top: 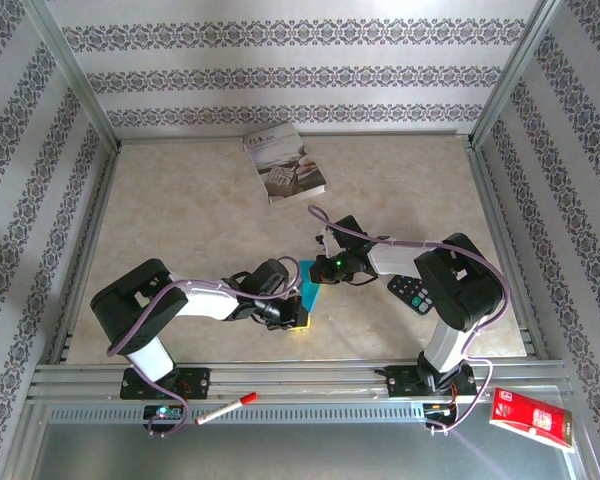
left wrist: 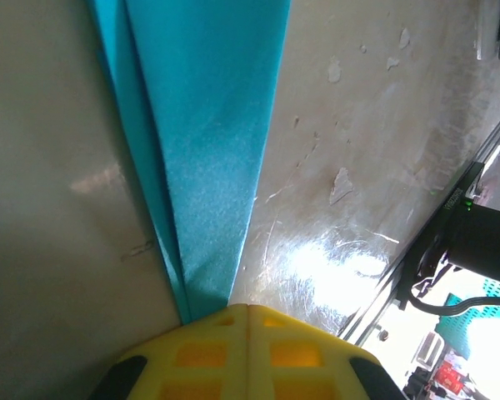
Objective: Fold a paper plane with a square sheet of paper (pick it up from the middle)
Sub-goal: Perform the fifth fold on the wing at the bottom-center of the table.
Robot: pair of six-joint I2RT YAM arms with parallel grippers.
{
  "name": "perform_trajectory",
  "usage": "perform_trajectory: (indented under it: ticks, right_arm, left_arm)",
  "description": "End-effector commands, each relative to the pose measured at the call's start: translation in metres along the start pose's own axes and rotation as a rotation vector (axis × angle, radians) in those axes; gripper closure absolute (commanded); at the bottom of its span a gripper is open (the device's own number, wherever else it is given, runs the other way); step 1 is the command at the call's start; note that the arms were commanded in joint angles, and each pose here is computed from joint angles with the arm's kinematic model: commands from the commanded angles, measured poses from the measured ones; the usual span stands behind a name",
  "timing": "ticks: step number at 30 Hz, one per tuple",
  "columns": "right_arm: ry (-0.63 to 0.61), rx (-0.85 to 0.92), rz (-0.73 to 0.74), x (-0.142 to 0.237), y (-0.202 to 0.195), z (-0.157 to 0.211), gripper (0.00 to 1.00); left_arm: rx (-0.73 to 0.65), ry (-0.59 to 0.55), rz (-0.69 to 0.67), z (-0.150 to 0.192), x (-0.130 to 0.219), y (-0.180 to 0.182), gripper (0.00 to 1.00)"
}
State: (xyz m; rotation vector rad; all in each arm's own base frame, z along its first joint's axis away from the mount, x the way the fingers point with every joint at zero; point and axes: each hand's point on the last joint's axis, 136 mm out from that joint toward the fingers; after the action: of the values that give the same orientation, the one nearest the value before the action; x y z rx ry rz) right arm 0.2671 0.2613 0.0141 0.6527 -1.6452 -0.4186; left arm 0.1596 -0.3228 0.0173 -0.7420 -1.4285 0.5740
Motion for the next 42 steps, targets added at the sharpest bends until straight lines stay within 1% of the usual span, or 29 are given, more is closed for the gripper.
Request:
perform_trajectory:
  ticks: [1, 8, 11, 14, 18, 21, 23, 26, 32, 42]
  right_arm:
    - [0.072, -0.072, 0.156, -0.011, -0.042, 0.03, 0.98]
    - [0.07, -0.072, 0.165, -0.009, -0.043, 0.03, 0.98]
    - [0.074, -0.073, 0.168, -0.01, -0.044, 0.031, 0.98]
    - [0.075, -0.078, 0.173, -0.01, -0.046, 0.032, 0.98]
    - [0.076, -0.08, 0.171, -0.011, -0.046, 0.033, 0.98]
    - [0.073, -0.079, 0.169, -0.011, -0.045, 0.032, 0.98]
    - [0.074, -0.08, 0.168, -0.011, -0.045, 0.032, 0.98]
    - [0.073, -0.078, 0.164, -0.011, -0.044, 0.031, 0.98]
    - [0.075, -0.076, 0.161, -0.011, -0.043, 0.029, 0.98]
    - [0.073, -0.076, 0.163, -0.011, -0.043, 0.029, 0.98]
  left_arm:
    - [0.042, 0.135, -0.08, 0.044, -0.004, 0.029, 0.98]
    - [0.051, 0.165, -0.112, 0.059, 0.001, 0.036, 0.99]
    - [0.038, 0.171, -0.109, 0.06, 0.005, 0.03, 0.98]
    - [-0.006, 0.16, -0.074, 0.055, 0.011, 0.013, 0.98]
    - [-0.066, 0.076, 0.0, 0.032, 0.022, -0.017, 0.97]
    - [-0.061, -0.015, 0.032, 0.008, 0.031, -0.027, 0.97]
    - [-0.058, -0.057, 0.04, -0.005, 0.033, -0.029, 0.97]
    - [-0.051, -0.087, 0.037, -0.02, 0.031, -0.03, 0.97]
    - [-0.03, -0.073, 0.009, -0.031, 0.019, -0.017, 0.98]
    - [0.018, -0.004, -0.045, -0.015, 0.005, 0.015, 0.98]
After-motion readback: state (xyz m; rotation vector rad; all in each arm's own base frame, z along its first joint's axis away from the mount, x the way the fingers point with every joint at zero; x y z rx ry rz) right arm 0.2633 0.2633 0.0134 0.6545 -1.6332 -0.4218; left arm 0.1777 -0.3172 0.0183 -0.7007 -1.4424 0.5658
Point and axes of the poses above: each hand's point on the last joint's axis, 136 mm out from that joint toward the fingers, its own x axis back along the fingers, its own y axis along the line the jaws close on, z = x × y, and after that the axes turned 2 degrees about -x, right-handed
